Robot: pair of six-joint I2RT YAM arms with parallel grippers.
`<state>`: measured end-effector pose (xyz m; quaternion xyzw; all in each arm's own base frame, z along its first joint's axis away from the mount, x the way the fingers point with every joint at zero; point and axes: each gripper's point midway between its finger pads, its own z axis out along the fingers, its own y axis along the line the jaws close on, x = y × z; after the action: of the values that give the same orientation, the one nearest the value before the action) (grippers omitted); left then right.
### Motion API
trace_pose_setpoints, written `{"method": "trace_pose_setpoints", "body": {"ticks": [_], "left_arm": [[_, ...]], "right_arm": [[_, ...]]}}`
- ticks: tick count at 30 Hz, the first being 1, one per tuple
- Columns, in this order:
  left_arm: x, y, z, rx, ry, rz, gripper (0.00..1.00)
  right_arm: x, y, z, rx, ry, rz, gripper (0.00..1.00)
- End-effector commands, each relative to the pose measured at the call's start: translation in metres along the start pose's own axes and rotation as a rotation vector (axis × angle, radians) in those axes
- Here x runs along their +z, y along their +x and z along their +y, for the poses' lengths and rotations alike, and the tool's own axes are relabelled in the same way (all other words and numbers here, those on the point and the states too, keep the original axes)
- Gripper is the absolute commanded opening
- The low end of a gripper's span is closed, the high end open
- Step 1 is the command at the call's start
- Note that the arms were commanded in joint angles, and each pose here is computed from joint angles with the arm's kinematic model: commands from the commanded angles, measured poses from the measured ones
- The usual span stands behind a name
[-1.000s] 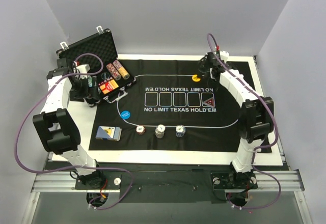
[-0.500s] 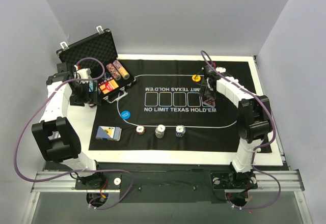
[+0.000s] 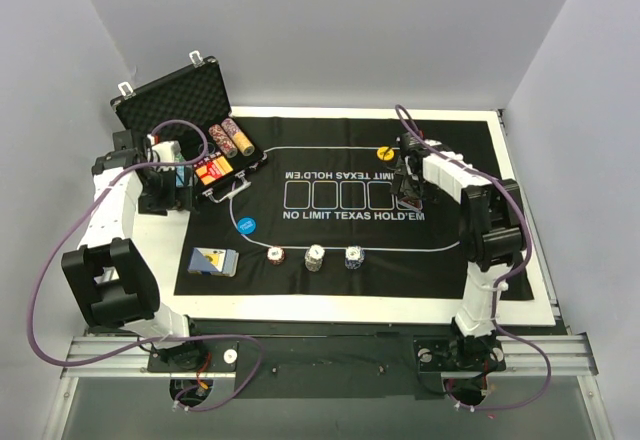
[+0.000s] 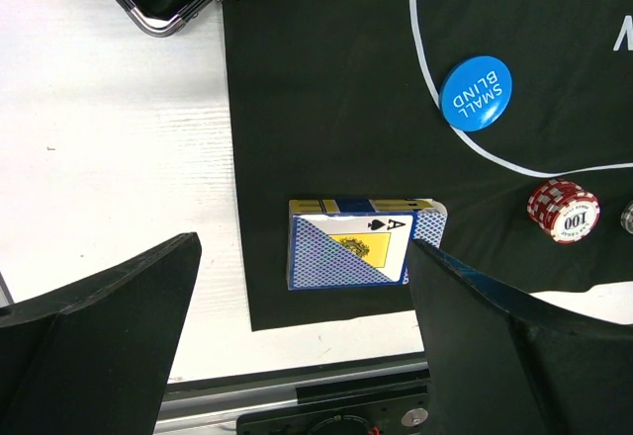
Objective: Distribute texas hold em gaming equipment
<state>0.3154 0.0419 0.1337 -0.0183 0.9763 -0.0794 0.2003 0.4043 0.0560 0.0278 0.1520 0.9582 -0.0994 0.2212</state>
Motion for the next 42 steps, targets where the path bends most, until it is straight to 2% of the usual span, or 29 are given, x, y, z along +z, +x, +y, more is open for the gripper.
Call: {"method": "trace_pose_setpoints", "body": {"ticks": [1, 3, 12, 22, 30, 37, 40, 41, 42], "left_arm": [[-0.011, -0.013, -0.005, 0.029, 0.009, -0.077, 0.97], [-0.013, -0.013, -0.004, 0.030, 0.003, -0.081, 0.97], [-0.016, -0.009, 0.000, 0.062, -0.025, -0.088, 0.97], [-0.025, -0.008, 0.004, 0.110, -0.055, -0.103, 0.97], [-0.026, -0.009, 0.002, 0.124, -0.042, -0.107, 0.97], [-0.024, -0.004, 0.000, 0.138, -0.028, -0.102, 0.97], [-0.025, -0.002, -0.004, 0.142, -0.010, -0.106, 0.97], [-0.026, -0.001, -0.008, 0.149, 0.004, -0.109, 0.97], [-0.025, -0.001, -0.011, 0.155, 0.013, -0.106, 0.97]], "right_arm": [[0.001, -0.004, 0.006, 0.040, -0.036, 0.022, 0.71], [0.002, 0.001, 0.006, 0.052, -0.043, 0.037, 0.68], [-0.001, 0.029, -0.006, 0.164, -0.048, 0.096, 0.62], [-0.009, 0.058, -0.073, 0.347, 0.082, 0.092, 0.44], [-0.032, 0.113, -0.114, 0.366, 0.181, 0.108, 0.43], [-0.044, 0.110, -0.128, 0.373, 0.210, 0.059, 0.43], [-0.058, 0.093, -0.111, 0.330, 0.146, 0.018, 0.51], [-0.067, 0.074, -0.102, 0.304, 0.120, -0.026, 0.57], [-0.077, 0.073, -0.092, 0.222, 0.116, -0.043, 0.59]]}}
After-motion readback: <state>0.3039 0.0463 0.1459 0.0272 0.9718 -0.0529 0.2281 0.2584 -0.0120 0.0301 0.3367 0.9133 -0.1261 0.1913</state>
